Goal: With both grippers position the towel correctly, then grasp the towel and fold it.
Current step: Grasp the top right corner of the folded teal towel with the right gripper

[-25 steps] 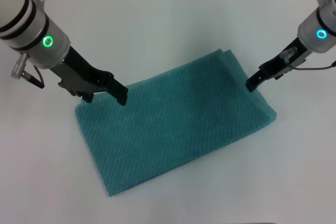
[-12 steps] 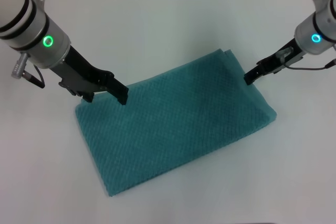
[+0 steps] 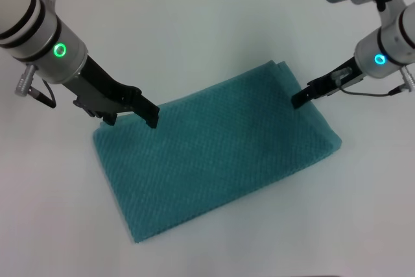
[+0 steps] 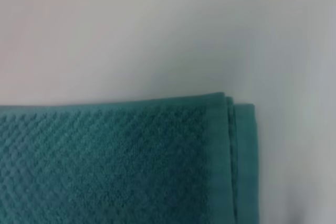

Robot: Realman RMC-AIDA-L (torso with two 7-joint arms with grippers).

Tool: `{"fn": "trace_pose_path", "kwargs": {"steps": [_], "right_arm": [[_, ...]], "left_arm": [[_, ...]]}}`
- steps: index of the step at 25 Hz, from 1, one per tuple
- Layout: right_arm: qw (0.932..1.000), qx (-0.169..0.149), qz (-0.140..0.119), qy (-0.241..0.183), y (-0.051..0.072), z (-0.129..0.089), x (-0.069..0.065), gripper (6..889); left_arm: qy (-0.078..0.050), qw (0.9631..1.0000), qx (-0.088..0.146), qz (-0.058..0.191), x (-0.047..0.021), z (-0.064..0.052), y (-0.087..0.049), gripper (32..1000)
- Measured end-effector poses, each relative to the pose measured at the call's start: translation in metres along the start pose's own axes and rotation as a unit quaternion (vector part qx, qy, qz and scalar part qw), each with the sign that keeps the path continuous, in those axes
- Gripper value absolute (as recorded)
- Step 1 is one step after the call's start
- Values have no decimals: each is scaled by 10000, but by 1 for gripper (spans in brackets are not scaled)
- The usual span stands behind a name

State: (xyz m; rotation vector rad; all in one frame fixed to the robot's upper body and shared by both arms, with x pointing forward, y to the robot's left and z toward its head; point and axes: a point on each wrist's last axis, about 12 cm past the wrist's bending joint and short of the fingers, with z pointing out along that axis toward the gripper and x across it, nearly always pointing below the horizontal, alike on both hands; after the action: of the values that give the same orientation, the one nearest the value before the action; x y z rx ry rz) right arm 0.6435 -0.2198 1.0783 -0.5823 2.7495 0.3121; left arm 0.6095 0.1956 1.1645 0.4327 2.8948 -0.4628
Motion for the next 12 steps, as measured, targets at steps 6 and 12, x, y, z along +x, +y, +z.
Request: {"fn": "trace_pose_path", "kwargs": {"steps": [6,12], "right_arm": [[10000,-11,-37,-20,61,83,40,857],[10000,5,-21,-55,64,105,55,858]], "left_arm": [[-2,10000,6,3,-2,-1,-3,893],[0,10000,6,3,-1,-1,-3,893]]}}
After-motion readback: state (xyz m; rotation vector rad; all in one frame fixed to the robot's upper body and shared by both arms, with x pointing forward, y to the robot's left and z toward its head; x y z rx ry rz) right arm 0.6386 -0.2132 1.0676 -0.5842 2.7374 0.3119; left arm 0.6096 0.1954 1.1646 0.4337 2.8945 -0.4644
